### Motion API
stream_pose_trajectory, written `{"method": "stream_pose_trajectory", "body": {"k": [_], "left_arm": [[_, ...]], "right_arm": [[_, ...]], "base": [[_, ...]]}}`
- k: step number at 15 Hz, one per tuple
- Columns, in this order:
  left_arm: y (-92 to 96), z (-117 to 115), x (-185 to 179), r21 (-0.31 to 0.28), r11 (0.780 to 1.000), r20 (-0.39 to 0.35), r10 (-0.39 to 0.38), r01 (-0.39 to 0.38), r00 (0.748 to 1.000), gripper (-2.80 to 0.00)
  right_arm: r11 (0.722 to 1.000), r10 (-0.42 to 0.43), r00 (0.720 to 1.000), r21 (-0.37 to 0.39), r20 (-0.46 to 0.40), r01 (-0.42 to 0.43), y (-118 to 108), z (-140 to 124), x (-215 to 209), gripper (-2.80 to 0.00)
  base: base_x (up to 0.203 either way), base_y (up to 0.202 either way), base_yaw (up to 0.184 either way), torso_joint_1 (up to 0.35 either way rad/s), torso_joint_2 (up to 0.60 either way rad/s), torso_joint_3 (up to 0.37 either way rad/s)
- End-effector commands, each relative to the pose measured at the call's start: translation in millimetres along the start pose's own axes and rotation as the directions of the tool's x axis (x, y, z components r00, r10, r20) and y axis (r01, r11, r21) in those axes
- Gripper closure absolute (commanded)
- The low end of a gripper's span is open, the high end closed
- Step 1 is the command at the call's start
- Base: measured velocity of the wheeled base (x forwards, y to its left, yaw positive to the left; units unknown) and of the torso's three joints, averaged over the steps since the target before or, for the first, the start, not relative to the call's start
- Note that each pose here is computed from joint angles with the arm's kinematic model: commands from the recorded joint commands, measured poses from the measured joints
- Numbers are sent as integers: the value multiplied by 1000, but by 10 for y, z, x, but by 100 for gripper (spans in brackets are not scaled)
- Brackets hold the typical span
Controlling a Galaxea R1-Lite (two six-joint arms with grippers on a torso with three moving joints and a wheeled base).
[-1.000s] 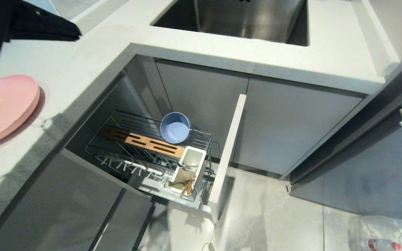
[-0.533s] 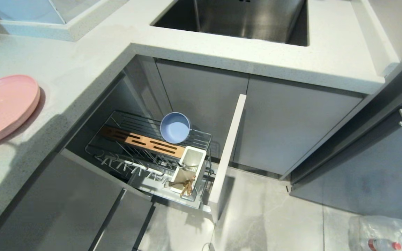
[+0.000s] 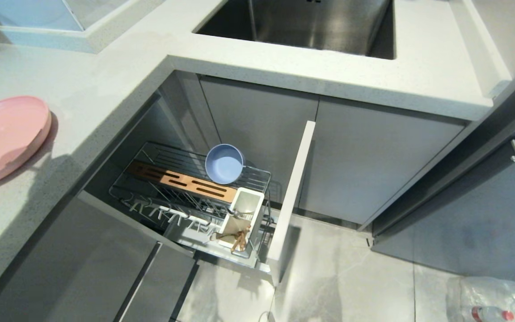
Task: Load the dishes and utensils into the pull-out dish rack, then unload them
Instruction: Pick up the plate and place it in the cupboard
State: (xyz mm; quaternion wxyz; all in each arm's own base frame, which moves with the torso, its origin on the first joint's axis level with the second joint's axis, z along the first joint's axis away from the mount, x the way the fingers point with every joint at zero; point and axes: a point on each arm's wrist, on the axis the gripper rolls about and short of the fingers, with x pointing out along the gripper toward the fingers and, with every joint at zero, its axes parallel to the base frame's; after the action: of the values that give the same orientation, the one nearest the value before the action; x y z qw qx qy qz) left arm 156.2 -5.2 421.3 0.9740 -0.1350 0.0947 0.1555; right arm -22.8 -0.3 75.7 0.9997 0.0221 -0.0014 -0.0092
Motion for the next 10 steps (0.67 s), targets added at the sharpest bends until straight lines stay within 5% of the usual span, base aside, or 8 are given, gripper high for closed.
{"method": "stream_pose_trajectory", "body": {"k": [1, 7, 10], "left_arm": [[-74, -90, 279, 26, 999, -60, 42, -41, 997, 0], [-152, -213, 966, 62, 957, -41, 286, -283, 957, 0], [-176, -234, 1079, 61, 948, -29, 313, -311, 949, 0]], "right_arm": [[1000, 0, 1000, 0, 0, 0, 0, 1, 1, 0], [1000, 0, 1000, 0, 0, 0, 0, 0, 0, 0], [1000, 0, 1000, 0, 1, 0, 0, 1, 0, 0]], "base": [[0, 0, 0, 0, 0, 0], [0, 0, 0, 0, 0, 0], [0, 0, 0, 0, 0, 0]]}}
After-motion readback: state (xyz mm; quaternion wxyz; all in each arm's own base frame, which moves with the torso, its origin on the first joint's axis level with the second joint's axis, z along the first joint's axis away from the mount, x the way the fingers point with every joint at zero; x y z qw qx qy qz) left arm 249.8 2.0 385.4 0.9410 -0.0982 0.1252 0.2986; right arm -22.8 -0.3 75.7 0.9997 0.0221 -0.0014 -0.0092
